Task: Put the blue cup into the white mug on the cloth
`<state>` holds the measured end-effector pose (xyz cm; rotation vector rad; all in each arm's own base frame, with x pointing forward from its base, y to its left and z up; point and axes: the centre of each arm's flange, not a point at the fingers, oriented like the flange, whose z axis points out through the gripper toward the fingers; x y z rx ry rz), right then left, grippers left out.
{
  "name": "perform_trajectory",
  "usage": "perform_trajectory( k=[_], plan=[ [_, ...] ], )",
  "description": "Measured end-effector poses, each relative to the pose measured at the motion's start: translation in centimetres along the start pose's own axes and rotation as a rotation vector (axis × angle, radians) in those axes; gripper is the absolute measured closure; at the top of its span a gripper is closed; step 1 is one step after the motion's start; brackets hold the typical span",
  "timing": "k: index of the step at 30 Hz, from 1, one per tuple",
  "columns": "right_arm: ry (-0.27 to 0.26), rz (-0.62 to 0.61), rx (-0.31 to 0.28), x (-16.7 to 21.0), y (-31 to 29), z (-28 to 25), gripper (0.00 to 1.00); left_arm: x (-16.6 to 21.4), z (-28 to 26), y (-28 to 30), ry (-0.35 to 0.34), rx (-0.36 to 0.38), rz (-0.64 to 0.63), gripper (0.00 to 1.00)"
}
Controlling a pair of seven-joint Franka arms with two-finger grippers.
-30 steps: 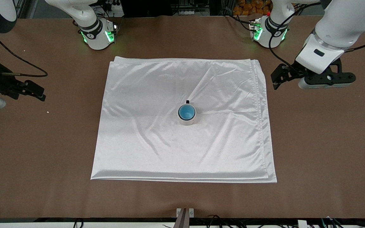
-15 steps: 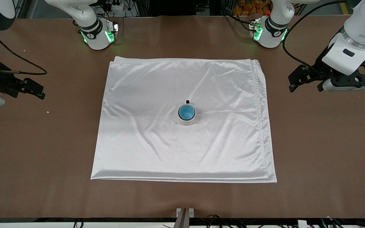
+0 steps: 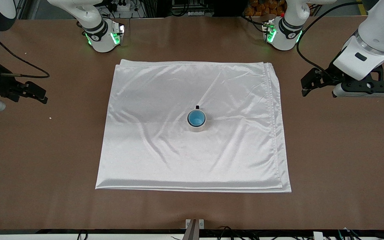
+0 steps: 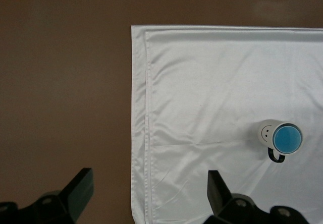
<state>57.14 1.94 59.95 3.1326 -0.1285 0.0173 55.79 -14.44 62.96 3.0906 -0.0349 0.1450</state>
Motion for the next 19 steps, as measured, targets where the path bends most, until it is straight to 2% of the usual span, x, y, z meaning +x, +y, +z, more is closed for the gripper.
perform_trajectory(
  k=[19],
  plan=[
    [-0.009, -0.004, 0.0, -0.7, -0.1, -0.7, 0.0, 0.3, 0.8, -1.3, -0.03, 0.01, 0.024, 0.0]
  ],
)
